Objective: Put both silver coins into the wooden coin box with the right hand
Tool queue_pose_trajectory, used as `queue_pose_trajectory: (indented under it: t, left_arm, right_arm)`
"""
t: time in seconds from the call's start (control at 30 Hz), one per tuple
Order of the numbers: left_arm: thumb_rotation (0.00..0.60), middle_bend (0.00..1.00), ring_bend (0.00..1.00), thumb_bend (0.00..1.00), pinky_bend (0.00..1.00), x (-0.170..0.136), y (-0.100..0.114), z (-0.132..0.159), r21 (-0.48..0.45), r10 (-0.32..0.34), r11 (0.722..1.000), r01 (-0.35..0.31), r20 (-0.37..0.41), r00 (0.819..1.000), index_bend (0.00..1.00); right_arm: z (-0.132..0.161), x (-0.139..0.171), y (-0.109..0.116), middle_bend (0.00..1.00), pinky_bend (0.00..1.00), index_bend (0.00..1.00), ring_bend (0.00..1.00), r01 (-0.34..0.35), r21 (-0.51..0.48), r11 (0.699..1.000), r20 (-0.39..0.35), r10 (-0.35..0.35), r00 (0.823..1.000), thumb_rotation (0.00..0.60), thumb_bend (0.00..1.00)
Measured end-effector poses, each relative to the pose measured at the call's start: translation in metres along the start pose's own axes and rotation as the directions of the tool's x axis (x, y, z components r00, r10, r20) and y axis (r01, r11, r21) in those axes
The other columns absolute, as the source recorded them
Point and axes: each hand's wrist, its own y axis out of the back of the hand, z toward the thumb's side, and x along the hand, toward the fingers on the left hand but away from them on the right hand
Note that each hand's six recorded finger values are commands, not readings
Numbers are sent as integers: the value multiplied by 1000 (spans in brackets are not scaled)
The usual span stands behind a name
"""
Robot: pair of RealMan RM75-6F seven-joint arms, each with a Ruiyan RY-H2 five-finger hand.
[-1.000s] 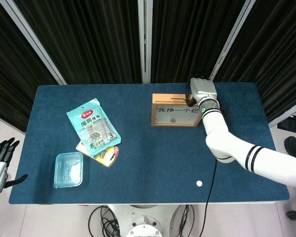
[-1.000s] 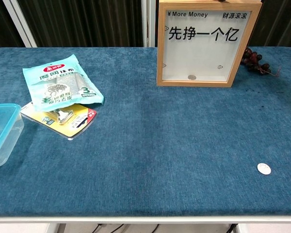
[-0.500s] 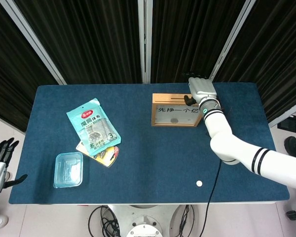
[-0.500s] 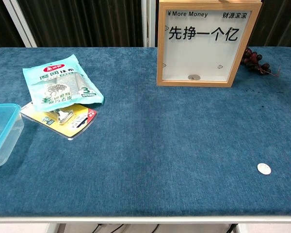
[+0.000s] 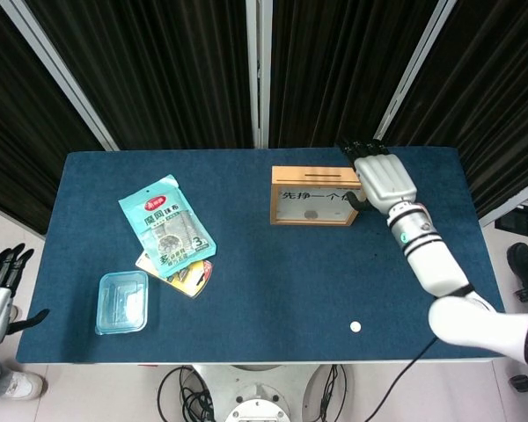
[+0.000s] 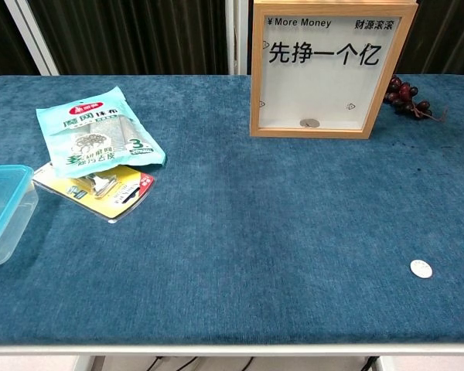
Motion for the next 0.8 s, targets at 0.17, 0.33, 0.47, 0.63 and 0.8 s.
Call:
queue_pose_trajectory:
  t: [0.17,0.33,0.47,0.63,0.8]
  left_arm:
    - [600,0,0,0,0,1,1,5,17,8,1000,-8,2,1000,0]
    - [600,0,0,0,0,1,1,10,31,18,999,-18,1,1000,0]
    - [600,0,0,0,0,1,-1,12,40,19,999,-19,1,1000,0]
    - [600,0,0,0,0,1,-8,14,48,5,999,-5,-2,1000,0]
    - [600,0,0,0,0,0,-11,12,47,1,999,-1,-7,1000,0]
  right_arm:
    - [-18,53,-18,0,0,0,0,123,155,980,-120,-105,987,600,319]
    - [-44,115,-57,0,0,0,0,229,208,951,-198,-188,962,600,310]
    - [-74,164,-107,0,0,0,0,275,205,939,-186,-239,953,600,296]
    - [-87,183,-176,0,0,0,0,206,210,956,-194,-166,967,600,285]
    - [-71,201,-233,0,0,0,0,93,108,990,-226,-67,972,600,285]
